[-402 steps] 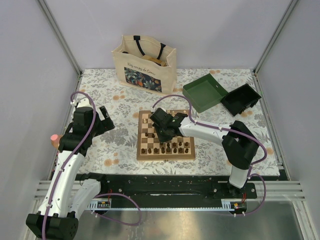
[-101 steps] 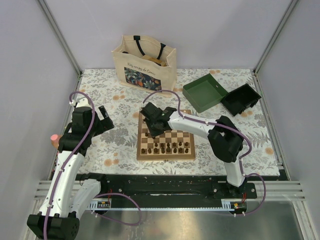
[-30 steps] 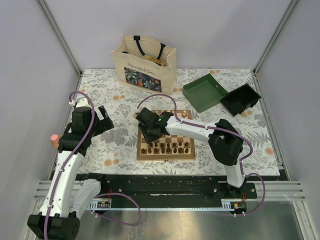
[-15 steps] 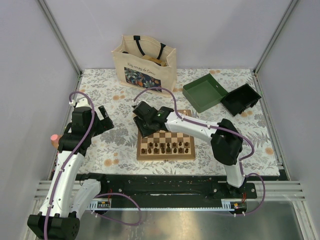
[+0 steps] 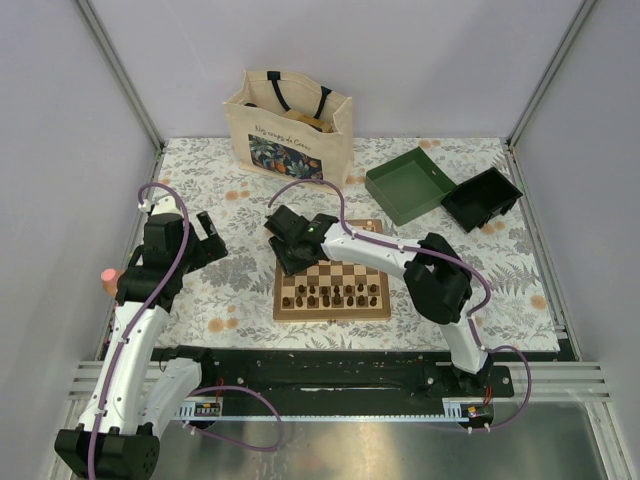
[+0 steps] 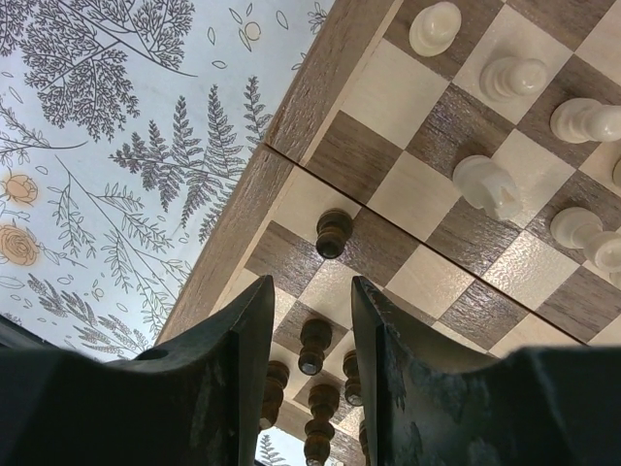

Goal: Set up the chess pieces on the board

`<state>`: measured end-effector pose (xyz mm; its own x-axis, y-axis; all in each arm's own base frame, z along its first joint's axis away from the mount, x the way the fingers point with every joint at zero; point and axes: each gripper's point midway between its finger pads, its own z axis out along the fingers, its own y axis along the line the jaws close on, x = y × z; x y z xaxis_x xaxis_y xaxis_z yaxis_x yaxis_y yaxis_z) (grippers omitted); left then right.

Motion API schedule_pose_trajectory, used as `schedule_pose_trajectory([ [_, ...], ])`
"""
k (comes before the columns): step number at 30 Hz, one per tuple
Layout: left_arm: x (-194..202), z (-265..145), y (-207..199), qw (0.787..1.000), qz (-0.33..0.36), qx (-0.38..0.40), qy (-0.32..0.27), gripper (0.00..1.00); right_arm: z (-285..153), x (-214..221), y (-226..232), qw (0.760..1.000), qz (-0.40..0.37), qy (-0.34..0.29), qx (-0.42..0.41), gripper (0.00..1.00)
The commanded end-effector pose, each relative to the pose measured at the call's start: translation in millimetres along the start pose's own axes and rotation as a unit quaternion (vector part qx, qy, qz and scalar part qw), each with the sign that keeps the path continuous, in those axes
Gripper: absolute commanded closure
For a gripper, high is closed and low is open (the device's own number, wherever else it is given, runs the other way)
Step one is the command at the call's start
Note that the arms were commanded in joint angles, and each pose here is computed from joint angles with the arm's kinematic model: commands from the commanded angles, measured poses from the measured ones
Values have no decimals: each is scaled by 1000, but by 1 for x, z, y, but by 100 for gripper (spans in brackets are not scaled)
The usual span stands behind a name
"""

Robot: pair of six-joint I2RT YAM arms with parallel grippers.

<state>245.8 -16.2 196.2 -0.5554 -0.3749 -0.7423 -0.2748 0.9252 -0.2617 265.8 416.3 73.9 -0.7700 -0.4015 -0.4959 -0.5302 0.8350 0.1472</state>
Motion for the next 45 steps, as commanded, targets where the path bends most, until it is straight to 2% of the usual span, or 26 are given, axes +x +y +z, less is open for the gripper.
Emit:
schedule_pose_trajectory([
  [1,-8,0,-4,1000,0,14,-18,1,-5,-23,0,1000,-1,-26,2,53],
  [34,-9,1,-5,1000,-1,16,-18,1,14,-25,-5,1000,6,-12,1,64],
  [45,-8,1,-4,1000,-1,16,-17,1,16,-25,-6,1000,3,-12,4,71],
])
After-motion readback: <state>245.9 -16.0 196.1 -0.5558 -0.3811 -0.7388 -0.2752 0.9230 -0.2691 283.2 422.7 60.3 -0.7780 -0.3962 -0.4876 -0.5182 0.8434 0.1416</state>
